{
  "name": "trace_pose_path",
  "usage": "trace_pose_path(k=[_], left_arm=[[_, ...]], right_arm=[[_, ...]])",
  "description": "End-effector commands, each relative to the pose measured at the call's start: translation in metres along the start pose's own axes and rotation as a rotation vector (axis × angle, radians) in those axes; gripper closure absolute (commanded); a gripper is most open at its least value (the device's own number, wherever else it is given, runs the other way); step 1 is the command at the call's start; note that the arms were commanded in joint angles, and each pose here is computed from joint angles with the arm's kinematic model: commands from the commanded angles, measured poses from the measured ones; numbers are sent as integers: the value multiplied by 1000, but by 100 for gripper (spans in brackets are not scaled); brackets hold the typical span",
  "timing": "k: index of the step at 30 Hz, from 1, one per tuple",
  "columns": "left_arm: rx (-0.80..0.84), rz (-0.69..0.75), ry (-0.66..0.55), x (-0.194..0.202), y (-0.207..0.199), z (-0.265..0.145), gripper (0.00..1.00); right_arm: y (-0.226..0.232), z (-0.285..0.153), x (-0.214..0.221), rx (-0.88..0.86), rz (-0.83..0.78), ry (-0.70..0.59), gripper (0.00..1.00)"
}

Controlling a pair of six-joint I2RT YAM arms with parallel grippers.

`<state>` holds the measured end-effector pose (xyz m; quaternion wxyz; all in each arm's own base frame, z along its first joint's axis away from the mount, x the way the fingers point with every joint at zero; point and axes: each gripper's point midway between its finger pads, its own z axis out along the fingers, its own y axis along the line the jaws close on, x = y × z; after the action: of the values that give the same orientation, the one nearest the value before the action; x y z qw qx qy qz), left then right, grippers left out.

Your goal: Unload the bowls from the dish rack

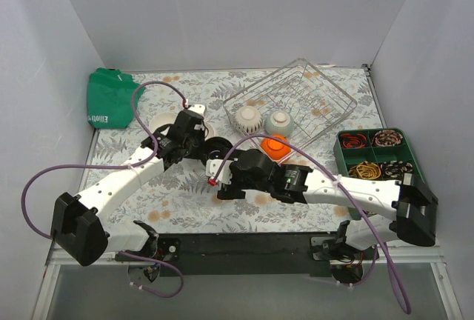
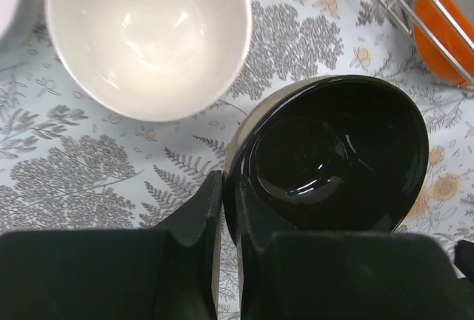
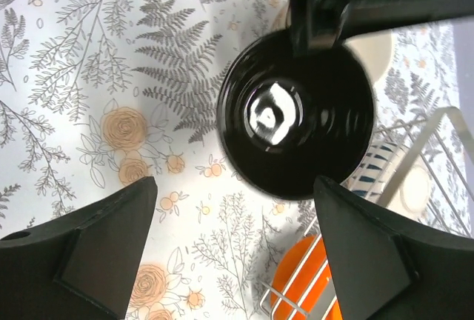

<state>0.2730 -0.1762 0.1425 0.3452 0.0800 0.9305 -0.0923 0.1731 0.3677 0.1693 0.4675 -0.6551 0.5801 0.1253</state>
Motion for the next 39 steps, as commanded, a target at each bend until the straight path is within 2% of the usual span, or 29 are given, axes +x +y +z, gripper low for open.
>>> trace_pose_path(k=[1, 7, 11, 21, 29, 31, 32, 34, 35, 39], left_arm=[[-20, -63, -187, -70, 16, -24, 100], [-59, -126, -260, -104, 48, -26, 100], [-88, -172, -265, -109, 63, -4, 100], [-101, -232, -248, -101, 87, 33, 100], [-61, -235, -163, -74, 83, 57, 98], [-61, -233, -151, -69, 84, 59, 94], [-61, -233, -146, -67, 84, 60, 87], [-58, -234, -145, -66, 83, 59, 80], [-62, -233, -148, -66, 84, 59, 72], [-66, -229, -164, -68, 85, 53, 57]], right_arm=[[-18, -16, -6, 93, 63, -37, 4], [-33, -24, 14, 150, 186, -29, 1], [-41, -27, 26, 141, 275, -37, 2], [-77, -41, 64, 240, 444, -53, 2], [-102, -55, 85, 338, 548, -59, 2], [-107, -58, 88, 355, 561, -61, 2], [-108, -58, 90, 360, 566, -63, 2], [-111, -59, 92, 373, 579, -66, 2], [-112, -59, 93, 376, 586, -67, 2], [-121, -61, 95, 406, 607, -66, 2]])
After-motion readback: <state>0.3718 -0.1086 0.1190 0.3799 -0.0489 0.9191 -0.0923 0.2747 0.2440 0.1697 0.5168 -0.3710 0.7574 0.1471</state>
